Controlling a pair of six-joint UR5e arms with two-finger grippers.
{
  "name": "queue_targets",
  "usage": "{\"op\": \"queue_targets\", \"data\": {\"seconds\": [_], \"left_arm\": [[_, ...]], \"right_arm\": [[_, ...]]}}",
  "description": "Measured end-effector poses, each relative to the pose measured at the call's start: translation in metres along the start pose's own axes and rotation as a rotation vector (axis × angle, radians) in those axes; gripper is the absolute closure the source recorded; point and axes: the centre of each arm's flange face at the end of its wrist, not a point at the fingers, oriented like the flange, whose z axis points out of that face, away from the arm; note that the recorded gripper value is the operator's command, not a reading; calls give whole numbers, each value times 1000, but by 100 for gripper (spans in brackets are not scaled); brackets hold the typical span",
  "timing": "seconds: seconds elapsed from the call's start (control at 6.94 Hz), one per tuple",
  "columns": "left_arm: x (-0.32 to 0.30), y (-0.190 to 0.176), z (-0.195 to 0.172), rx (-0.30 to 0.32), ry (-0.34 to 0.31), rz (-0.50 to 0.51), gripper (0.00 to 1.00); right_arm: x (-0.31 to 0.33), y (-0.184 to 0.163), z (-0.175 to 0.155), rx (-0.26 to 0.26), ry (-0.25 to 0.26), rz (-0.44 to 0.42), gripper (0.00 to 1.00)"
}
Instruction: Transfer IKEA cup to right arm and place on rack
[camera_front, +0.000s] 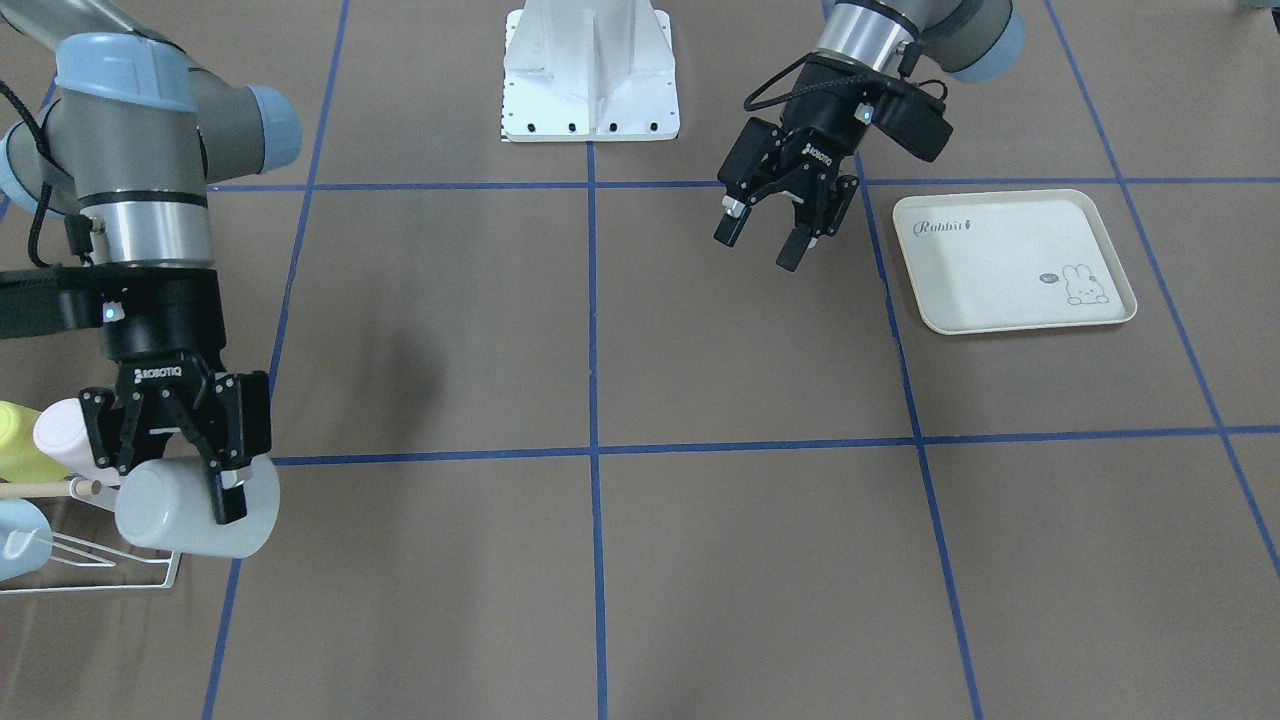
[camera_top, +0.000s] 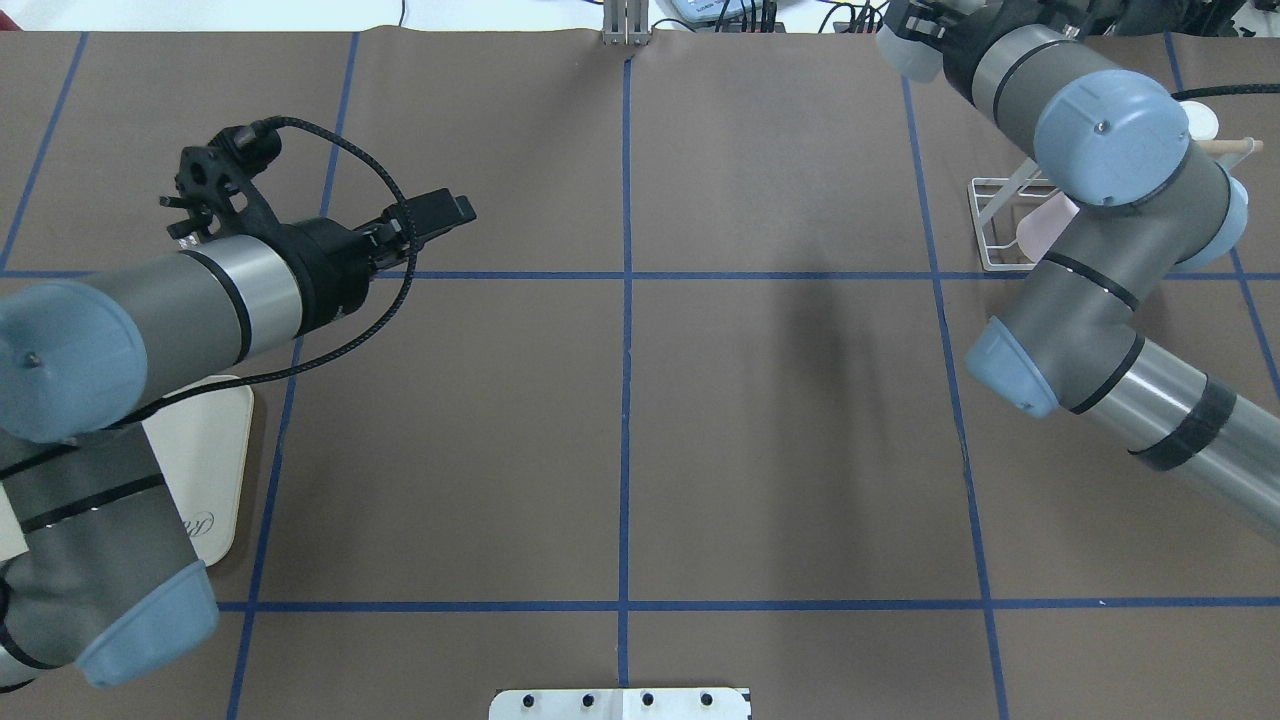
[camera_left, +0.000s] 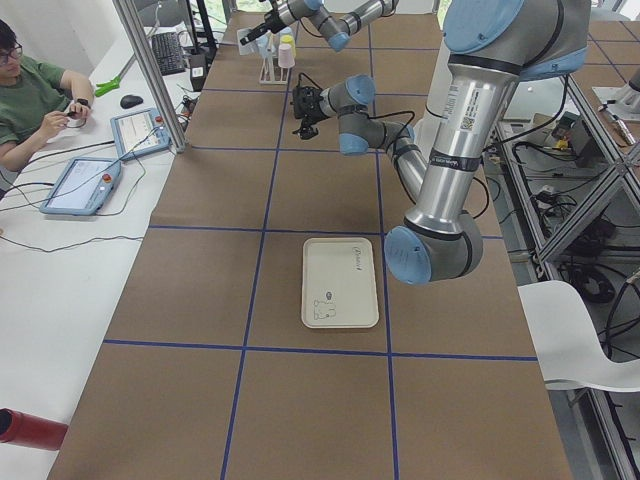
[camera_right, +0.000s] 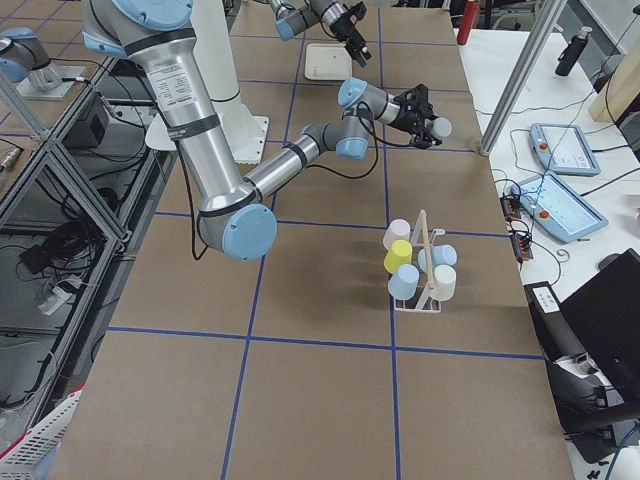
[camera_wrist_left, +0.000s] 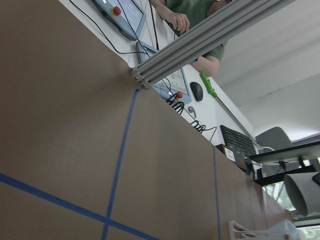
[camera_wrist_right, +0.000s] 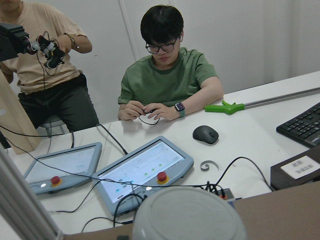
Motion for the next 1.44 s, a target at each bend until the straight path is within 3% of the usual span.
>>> {"op": "queue_targets", "data": {"seconds": [0.29, 0.43, 0.86, 1.44], "left_arm": [[-24, -44, -29, -54, -194, 140, 0], [-30, -56, -38, -70, -243, 175, 0], [-34, -62, -43, -81, -272, 193, 0], [-35, -62, -41, -84, -276, 192, 0]], "right_arm": [[42, -22, 30, 27, 102, -136, 100], [59, -28, 41, 27, 141, -183, 100], [102, -33, 64, 11, 226, -275, 100], [141, -10, 63, -32, 272, -313, 100]]}}
